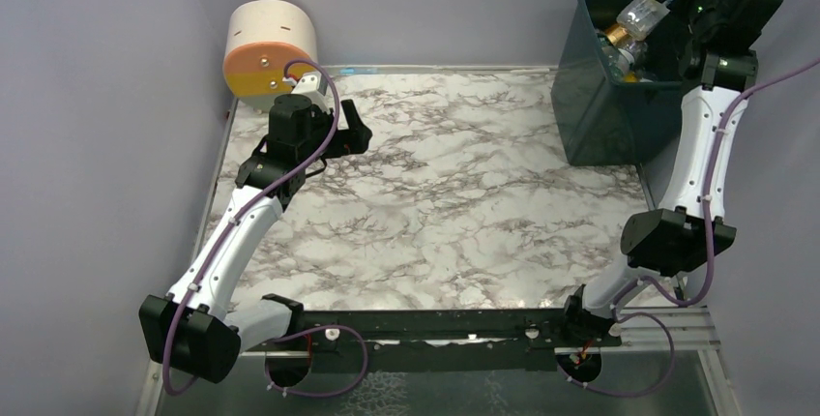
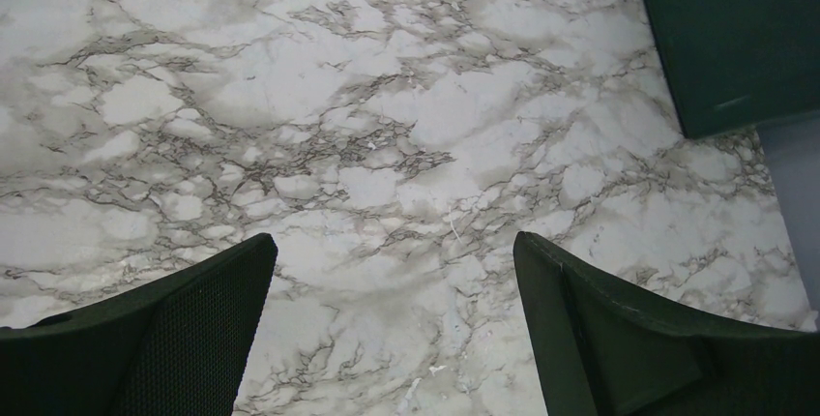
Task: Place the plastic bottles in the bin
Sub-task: Place the plastic bottle in the trash bin.
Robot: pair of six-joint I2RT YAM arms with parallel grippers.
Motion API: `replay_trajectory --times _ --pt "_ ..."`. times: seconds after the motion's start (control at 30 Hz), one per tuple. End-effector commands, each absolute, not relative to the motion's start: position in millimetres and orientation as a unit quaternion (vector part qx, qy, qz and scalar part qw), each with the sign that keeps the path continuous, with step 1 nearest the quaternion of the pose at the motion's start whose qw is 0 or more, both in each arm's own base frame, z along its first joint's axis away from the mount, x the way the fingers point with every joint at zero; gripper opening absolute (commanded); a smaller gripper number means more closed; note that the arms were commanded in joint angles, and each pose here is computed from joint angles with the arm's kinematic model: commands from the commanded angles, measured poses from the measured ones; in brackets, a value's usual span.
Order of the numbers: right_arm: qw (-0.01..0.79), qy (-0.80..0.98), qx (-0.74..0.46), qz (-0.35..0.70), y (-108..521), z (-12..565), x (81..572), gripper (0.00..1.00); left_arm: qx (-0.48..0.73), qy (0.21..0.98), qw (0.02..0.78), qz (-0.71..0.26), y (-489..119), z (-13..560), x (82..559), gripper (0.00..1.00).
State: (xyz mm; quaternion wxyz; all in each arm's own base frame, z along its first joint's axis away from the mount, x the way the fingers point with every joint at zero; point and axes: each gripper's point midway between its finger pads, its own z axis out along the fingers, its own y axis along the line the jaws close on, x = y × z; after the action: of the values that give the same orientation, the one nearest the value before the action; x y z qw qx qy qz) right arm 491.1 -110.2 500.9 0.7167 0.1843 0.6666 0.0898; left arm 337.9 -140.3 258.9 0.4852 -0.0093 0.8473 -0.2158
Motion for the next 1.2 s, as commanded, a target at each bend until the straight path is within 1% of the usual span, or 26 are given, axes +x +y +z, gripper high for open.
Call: replay_trajectory --times 0.0,0.17,0.57,0.63,0.67,0.8,1.17 --pt "0.761 0.618 0.185 0.072 -120.5 522.7 491.8 0.65 0.002 0.841 0.492 -0.224 -143.4 267.5 339.7 0.99" --pt "0.786 0.592 0.168 0.061 -122.9 519.9 494.9 0.65 0.002 0.841 0.492 -0.222 -143.2 267.9 340.1 0.99" --pt "0.77 0.607 0.183 0.069 -123.5 491.4 498.7 0.66 0.006 0.84 0.493 -0.226 -145.2 271.1 341.7 0.99" --pt "0.767 0.61 0.185 0.072 -123.7 487.6 500.7 0.68 0.007 0.841 0.492 -0.226 -145.3 271.0 341.4 0.99" --pt "0.765 0.613 0.187 0.073 -123.8 486.0 501.5 0.72 0.007 0.841 0.492 -0.225 -145.3 270.5 341.6 0.99" --pt "0.761 0.616 0.187 0.08 -122.0 485.5 503.6 0.8 0.007 0.84 0.493 -0.225 -144.7 271.9 340.9 0.99" --pt "0.755 0.622 0.18 0.104 -112.8 481.1 503.3 0.81 0.007 0.841 0.491 -0.226 -145.3 270.3 339.9 0.99"
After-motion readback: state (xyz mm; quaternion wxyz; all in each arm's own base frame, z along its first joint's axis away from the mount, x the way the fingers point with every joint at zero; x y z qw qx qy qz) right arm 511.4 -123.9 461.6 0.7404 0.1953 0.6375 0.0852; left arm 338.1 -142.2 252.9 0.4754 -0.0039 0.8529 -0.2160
